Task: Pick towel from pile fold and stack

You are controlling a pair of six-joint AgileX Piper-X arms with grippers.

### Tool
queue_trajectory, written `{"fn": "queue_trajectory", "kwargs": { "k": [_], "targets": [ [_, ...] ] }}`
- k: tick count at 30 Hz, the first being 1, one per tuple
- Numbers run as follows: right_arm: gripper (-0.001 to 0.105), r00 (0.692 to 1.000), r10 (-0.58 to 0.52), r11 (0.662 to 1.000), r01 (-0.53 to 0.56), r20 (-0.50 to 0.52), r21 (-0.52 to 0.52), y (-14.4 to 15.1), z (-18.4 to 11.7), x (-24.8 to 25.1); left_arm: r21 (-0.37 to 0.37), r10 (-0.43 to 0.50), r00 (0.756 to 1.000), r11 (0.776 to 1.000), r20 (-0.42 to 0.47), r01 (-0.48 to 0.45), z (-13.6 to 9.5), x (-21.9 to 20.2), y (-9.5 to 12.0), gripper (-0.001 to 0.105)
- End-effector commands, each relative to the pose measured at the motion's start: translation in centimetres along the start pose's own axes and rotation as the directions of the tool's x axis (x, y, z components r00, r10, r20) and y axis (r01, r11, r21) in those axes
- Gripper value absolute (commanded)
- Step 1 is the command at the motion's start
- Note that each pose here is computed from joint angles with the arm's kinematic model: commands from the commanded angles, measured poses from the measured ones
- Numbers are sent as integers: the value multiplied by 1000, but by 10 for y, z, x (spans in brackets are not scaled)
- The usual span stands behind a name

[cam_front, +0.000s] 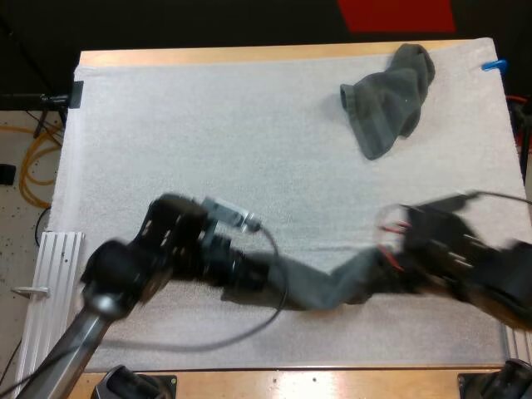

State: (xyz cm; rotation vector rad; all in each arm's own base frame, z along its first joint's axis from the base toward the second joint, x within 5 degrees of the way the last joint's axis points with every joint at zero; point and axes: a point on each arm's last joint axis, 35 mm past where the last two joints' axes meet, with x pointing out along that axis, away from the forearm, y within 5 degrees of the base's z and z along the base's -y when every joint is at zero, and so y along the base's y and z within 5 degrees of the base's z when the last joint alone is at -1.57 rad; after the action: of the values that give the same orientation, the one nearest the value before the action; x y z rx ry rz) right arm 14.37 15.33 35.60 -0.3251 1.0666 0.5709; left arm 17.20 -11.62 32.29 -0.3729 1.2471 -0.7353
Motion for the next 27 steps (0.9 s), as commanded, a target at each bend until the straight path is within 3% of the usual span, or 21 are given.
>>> {"fn": "queue_trajectory", "kwargs": {
  "k": [1,6,11,15,23,25,27],
  "targets": [
    [0,999,-48,999,48,1,-13,-2,8,11,17,15,999,1000,28,-16,9,4,4,0],
    [0,998,-55,998,55,-5,26,-37,51,84,-74,92,994,993,53,-88,56,43,58,0],
    [0,999,37,993,-40,27,108,-73,73,147,-131,38,998,991,51,-31,84,81,108,0],
    [0,999,24,986,-29,34,163,-96,77,186,-172,29,997,985,67,-17,96,106,143,0],
    [0,999,39,972,-42,17,231,-120,72,221,-188,44,994,982,104,-24,104,121,176,0],
    [1,996,84,966,-88,27,243,-124,72,223,-180,46,993,983,110,-26,104,120,178,3],
    [14,991,128,956,-134,39,260,-130,70,223,-170,34,993,985,116,-14,106,118,180,16]
  ]
}}
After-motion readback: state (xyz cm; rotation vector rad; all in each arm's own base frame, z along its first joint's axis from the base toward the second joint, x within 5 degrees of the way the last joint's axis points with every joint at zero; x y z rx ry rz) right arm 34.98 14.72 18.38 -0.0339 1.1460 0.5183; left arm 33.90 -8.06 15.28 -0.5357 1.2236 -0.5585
